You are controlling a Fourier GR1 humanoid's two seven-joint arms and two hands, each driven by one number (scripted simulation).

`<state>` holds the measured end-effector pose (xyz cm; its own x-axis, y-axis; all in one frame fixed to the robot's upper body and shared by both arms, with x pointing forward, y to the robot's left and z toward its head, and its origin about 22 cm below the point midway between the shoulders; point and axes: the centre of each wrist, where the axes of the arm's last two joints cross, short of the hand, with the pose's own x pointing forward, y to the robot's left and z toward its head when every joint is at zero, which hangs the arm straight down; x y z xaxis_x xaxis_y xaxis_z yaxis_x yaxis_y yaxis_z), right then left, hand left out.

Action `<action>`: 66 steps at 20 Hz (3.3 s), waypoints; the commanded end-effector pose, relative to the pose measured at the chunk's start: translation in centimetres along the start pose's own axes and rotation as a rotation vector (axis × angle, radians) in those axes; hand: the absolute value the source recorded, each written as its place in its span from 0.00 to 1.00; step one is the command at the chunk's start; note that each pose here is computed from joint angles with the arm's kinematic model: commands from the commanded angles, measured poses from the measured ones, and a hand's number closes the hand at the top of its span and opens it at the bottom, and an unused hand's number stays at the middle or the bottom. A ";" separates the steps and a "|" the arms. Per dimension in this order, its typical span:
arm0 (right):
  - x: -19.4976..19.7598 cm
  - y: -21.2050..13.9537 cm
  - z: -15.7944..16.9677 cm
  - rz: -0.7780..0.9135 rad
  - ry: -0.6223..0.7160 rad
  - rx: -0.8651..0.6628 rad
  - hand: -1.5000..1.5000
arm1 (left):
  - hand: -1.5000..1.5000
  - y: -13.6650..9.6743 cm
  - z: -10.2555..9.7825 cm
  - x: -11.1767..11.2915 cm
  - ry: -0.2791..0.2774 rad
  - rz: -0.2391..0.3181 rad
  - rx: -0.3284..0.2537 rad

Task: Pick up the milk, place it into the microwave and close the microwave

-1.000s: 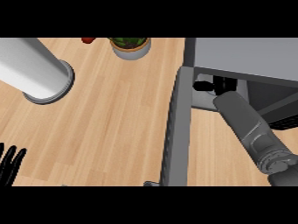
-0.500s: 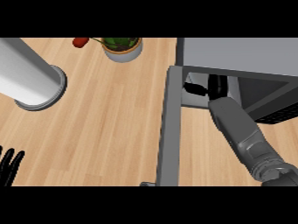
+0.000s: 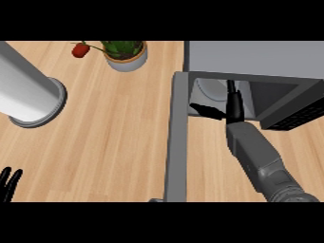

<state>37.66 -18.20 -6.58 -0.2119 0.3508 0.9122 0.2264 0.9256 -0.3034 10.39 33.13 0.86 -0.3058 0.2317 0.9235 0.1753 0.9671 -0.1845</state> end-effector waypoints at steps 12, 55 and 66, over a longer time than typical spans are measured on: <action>-5.4 -1.3 8.5 -0.223 -0.027 0.089 0.00 | 0.00 -1.8 0.5 -0.1 0.063 -0.030 0.000; -6.7 -26.0 22.2 -0.256 0.015 -0.107 0.00 | 1.00 -14.1 -12.4 -13.1 0.449 -0.277 -0.729; -5.5 -27.9 22.4 -0.285 -0.069 -0.064 0.00 | 1.00 -23.0 -11.8 -16.9 0.464 -0.331 -0.957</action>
<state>11.13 -42.17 -9.88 -0.2663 0.1173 0.9567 0.2631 0.9637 -0.0450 22.43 8.35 -6.29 -0.0979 -0.2422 0.9653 0.8346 0.5084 0.2121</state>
